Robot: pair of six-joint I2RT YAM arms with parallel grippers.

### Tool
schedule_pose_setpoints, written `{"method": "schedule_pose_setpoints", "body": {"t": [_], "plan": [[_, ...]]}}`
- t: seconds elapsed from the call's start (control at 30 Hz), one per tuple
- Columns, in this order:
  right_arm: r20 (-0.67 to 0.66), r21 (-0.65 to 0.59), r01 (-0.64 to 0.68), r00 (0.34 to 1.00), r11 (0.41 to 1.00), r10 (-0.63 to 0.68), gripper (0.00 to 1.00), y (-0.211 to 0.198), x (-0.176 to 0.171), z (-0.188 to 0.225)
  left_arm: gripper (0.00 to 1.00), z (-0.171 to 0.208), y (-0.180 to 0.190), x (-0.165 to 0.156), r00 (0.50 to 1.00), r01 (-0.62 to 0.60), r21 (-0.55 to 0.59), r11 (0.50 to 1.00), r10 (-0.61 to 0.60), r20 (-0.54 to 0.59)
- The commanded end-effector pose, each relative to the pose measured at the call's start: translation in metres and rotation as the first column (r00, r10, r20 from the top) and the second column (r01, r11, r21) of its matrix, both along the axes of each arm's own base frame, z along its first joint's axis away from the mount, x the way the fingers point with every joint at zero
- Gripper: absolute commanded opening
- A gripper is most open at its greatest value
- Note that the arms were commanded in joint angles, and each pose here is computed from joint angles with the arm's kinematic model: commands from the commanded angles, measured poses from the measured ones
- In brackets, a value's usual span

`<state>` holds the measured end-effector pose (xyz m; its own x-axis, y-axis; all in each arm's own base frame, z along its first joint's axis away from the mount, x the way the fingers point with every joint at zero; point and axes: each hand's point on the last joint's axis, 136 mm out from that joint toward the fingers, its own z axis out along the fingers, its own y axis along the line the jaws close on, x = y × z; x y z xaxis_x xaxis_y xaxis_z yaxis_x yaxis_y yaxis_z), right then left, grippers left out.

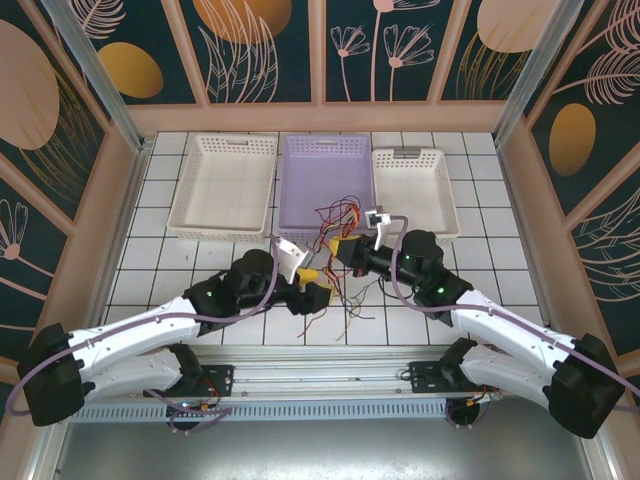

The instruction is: Untangle the cables

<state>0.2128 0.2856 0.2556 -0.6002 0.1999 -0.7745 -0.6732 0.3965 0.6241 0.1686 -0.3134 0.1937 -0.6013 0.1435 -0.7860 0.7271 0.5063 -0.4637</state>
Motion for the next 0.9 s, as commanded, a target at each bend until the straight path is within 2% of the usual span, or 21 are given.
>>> {"method": "schedule_pose_setpoints", "body": {"t": [0.0,0.07,0.3,0.53,0.63,0.87], "plan": [[0.055,0.027,-0.07,0.996,0.997,0.068,0.0,0.008,-0.008,0.022,0.68,0.004,0.009,0.018,0.993,-0.102,0.061,0.993,0.098,0.064],[0.051,0.014,-0.072,0.996,0.997,0.071,0.0,0.009,-0.009,0.019,0.67,0.007,0.014,0.026,0.986,-0.147,0.064,0.987,0.142,0.084],[0.046,0.013,-0.092,0.995,0.996,0.091,0.0,0.012,-0.013,0.019,0.61,0.015,0.013,0.033,0.979,-0.18,0.042,0.983,0.175,0.104],[0.034,0.023,-0.114,0.993,0.993,0.113,0.0,0.016,-0.015,0.017,0.63,0.015,0.002,0.026,0.989,-0.123,0.003,0.992,0.122,0.082],[0.031,0.022,-0.115,0.993,0.993,0.114,0.0,0.017,-0.015,0.016,0.6,0.014,-0.002,0.023,0.992,-0.1,-0.015,0.995,0.101,0.074],[0.025,0.029,-0.123,0.992,0.992,0.122,0.0,0.018,-0.016,0.016,0.17,0.011,-0.004,0.019,0.995,-0.078,-0.035,0.996,0.08,0.064]]}}
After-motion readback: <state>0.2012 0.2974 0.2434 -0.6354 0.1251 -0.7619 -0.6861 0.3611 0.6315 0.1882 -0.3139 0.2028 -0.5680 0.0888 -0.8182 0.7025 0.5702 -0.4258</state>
